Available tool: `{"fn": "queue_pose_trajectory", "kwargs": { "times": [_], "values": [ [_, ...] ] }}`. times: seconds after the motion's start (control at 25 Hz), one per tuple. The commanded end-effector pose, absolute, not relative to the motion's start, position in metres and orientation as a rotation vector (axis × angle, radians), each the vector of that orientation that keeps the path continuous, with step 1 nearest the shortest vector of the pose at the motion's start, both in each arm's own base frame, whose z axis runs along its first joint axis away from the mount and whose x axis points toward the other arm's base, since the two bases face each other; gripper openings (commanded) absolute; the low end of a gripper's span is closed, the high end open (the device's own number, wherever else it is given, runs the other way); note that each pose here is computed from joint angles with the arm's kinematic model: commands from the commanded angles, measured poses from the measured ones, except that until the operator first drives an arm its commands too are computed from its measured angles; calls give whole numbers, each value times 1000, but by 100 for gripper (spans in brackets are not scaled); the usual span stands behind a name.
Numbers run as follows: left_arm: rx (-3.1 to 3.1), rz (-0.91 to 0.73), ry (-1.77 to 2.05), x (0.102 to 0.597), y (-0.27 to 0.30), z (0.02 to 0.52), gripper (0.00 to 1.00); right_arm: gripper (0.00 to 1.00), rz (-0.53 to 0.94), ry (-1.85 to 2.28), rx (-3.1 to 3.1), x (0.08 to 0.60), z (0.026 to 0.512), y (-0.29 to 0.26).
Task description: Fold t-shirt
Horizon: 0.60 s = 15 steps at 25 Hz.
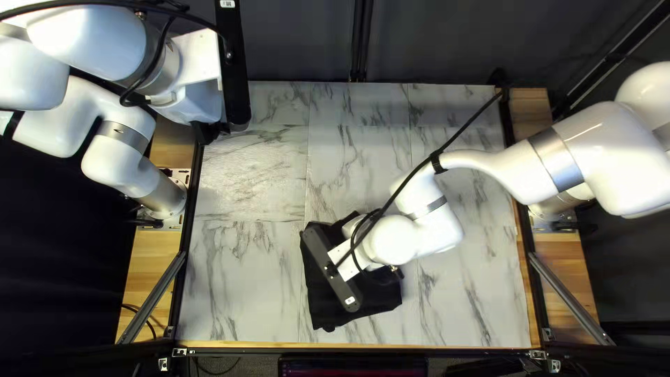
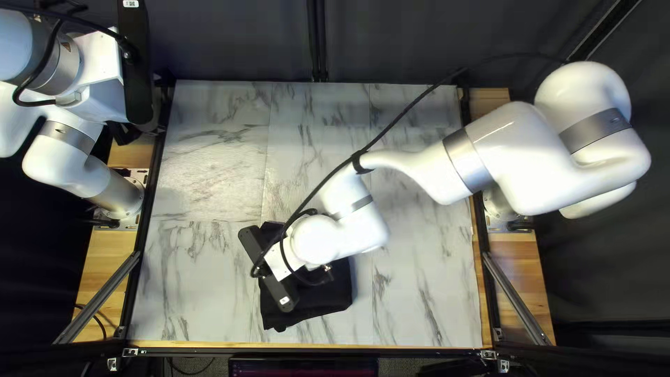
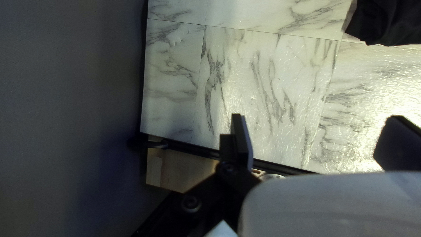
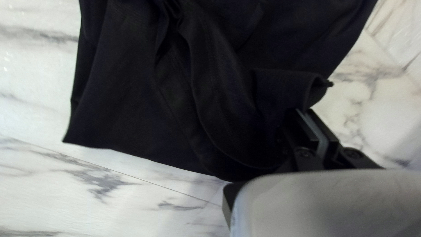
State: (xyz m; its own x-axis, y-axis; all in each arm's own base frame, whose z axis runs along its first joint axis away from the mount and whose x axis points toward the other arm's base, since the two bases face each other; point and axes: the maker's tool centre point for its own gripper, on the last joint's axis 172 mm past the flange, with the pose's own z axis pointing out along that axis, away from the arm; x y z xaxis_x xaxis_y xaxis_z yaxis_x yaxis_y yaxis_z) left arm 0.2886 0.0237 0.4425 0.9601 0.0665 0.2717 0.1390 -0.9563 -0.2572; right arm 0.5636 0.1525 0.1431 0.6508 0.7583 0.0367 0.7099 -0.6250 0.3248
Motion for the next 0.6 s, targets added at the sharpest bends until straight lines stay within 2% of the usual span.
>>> {"fn": "queue_pose_trajectory", "kwargs": {
  "times": [0.04, 0.2, 0.44, 0.48, 0.52, 0.56, 0.6],
  "values": [
    [-2835, -379, -151, 289, 24, 443, 100, 0, 219, 1343, 2442, 587, 155, 149],
    [-2835, -379, -151, 289, 24, 443, 100, 0, 145, 1454, 2352, 606, 149, 150],
    [-2835, -379, -151, 289, 24, 443, 100, 0, -27, 1630, 2217, 618, 107, 159],
    [-2835, -379, -151, 289, 24, 443, 100, 31, -39, 1643, 2208, 619, 105, 160],
    [-2835, -379, -151, 289, 24, 443, 100, 88, -50, 1656, 2202, 619, 105, 161],
    [-2835, -379, -151, 289, 24, 443, 100, 100, -53, 1660, 2204, 618, 106, 160],
    [-2835, -379, -151, 289, 24, 443, 100, 100, -51, 1660, 2206, 617, 107, 160]
  ]
}}
